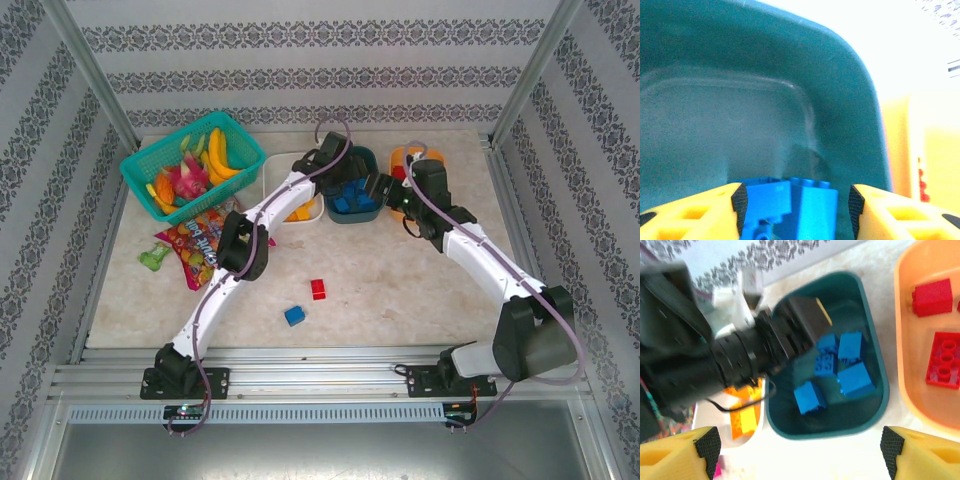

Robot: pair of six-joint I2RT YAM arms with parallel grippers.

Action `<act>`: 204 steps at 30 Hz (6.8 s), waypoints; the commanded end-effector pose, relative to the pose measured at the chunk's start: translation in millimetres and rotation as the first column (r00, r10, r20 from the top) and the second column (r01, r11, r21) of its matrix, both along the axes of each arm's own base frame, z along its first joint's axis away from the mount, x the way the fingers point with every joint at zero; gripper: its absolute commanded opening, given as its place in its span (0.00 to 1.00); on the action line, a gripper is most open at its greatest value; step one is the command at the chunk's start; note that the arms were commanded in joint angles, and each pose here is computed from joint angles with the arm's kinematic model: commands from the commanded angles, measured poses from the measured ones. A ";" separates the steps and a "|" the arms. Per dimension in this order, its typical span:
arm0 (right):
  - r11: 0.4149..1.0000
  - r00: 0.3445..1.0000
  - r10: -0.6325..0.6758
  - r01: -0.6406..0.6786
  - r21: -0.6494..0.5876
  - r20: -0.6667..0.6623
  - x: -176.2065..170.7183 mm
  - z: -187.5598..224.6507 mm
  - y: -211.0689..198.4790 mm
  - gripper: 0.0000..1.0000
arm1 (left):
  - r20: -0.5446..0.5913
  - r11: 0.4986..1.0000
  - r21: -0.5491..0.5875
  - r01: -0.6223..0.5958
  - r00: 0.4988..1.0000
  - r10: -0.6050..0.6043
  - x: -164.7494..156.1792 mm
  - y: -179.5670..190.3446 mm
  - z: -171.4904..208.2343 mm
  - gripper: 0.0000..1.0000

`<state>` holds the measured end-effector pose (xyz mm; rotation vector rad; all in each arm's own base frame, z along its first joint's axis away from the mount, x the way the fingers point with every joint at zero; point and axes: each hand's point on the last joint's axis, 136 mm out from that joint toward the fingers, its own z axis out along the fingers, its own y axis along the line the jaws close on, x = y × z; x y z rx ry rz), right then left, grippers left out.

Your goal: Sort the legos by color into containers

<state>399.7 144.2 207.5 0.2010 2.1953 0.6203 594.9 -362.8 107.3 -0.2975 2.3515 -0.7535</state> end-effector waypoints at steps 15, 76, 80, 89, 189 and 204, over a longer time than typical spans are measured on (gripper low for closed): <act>0.906 0.897 0.260 -0.355 -0.232 -0.357 -128.0 -84.9 96.0 0.81 | -0.227 0.989 0.127 -0.069 0.969 0.097 -225.8 152.9 70.8 0.60; 0.928 0.889 -0.167 -0.004 -0.372 -0.427 17.4 -43.4 -23.2 0.24 | 0.055 0.899 -0.338 0.279 0.959 -0.277 -244.2 73.2 147.3 0.62; 0.922 0.879 -0.239 0.072 -0.380 -0.413 61.7 -50.1 -57.8 0.24 | 0.065 0.898 -0.322 0.298 0.954 -0.293 -210.9 50.0 144.6 0.61; 0.884 0.865 -0.381 0.237 -0.404 -0.326 145.9 -73.2 -123.8 0.23 | 0.069 0.883 -0.332 0.331 0.942 -0.328 -152.2 2.4 120.4 0.60; 0.690 0.655 0.715 -0.717 0.097 -0.244 -267.5 -84.0 105.6 0.97 | -0.673 0.962 0.274 0.003 0.714 0.190 -413.4 113.9 -74.4 0.52; 0.871 0.870 0.469 -0.484 0.084 0.153 -178.7 -9.3 88.9 0.97 | -0.507 0.961 0.257 0.100 0.861 0.046 -355.2 81.8 10.3 0.37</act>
